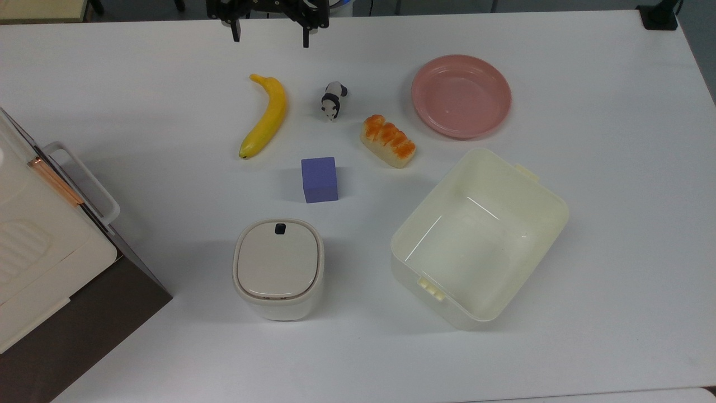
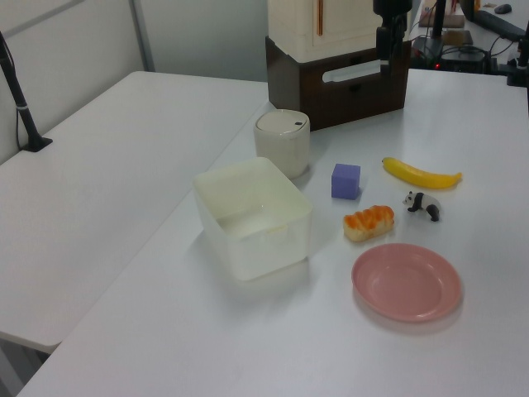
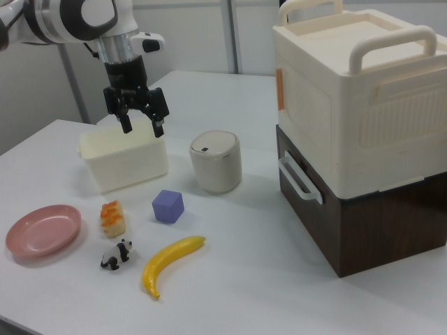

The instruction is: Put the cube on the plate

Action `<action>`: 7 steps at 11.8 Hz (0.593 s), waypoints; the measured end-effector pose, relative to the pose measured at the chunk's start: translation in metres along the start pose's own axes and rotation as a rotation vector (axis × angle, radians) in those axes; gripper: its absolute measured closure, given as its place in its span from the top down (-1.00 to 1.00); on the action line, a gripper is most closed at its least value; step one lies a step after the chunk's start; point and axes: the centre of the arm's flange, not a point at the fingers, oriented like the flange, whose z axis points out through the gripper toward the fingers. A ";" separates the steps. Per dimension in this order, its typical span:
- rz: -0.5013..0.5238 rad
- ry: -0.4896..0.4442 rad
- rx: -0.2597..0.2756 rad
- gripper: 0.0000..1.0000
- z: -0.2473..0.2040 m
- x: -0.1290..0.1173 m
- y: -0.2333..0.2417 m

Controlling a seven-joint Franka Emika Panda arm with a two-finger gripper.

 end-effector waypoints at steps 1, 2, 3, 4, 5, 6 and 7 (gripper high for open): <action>0.000 0.000 0.001 1.00 0.000 0.000 0.000; 0.003 0.001 0.001 1.00 0.000 0.000 0.001; 0.006 0.003 0.001 1.00 -0.001 0.000 0.002; 0.007 0.004 0.001 1.00 -0.002 0.000 0.003; 0.007 0.004 0.001 1.00 -0.002 0.000 0.003; 0.007 0.004 0.001 1.00 -0.002 0.000 0.003; 0.007 0.004 0.001 1.00 -0.002 0.000 0.003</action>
